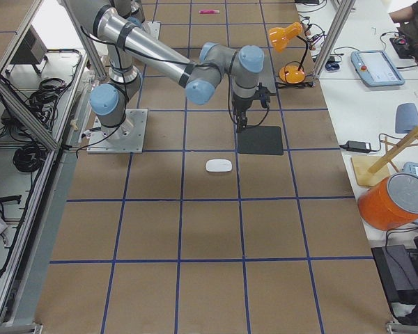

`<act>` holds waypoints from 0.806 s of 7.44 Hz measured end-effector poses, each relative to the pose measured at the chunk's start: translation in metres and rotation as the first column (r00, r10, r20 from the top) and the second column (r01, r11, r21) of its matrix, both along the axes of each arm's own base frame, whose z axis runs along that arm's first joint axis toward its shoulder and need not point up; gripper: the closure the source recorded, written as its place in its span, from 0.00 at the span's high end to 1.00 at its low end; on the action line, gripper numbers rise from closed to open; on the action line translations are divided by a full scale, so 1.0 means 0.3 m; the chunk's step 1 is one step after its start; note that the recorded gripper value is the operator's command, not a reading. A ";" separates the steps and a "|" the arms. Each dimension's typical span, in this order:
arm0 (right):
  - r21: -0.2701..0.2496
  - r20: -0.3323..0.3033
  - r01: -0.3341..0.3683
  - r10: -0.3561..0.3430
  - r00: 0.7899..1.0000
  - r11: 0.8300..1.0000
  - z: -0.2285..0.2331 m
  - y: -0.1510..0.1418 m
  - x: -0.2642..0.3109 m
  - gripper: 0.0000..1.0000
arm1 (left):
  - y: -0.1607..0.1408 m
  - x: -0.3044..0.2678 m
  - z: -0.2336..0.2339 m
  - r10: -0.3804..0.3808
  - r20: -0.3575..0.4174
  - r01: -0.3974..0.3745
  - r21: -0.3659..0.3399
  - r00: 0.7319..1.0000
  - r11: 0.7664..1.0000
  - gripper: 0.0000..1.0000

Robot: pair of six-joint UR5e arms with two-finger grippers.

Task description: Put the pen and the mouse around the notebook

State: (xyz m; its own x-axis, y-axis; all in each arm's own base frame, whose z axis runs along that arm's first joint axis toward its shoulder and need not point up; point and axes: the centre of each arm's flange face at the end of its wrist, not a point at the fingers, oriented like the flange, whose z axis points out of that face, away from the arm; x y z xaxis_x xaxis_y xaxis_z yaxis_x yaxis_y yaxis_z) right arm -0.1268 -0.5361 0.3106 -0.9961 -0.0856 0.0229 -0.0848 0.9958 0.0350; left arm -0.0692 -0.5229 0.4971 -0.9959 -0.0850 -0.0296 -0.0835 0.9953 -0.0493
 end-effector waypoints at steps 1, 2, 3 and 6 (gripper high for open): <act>-0.005 0.000 -0.014 0.014 1.000 1.000 -0.124 0.031 -0.086 1.00 | 0.018 0.116 -0.017 -0.025 0.007 0.025 0.016 1.000 1.000 1.00; -0.013 -0.005 -0.035 0.035 0.999 0.999 -0.233 0.042 -0.143 1.00 | 0.035 0.258 -0.071 -0.052 0.002 0.052 0.046 0.999 0.998 1.00; -0.009 -0.005 -0.049 0.048 0.999 0.999 -0.310 0.054 -0.173 1.00 | 0.054 0.432 -0.168 -0.068 -0.014 0.069 0.078 0.998 0.995 1.00; 0.024 0.008 -0.033 0.033 0.999 0.999 -0.412 0.111 -0.216 1.00 | 0.160 0.833 -0.601 -0.047 -0.023 0.050 0.106 0.999 0.993 1.00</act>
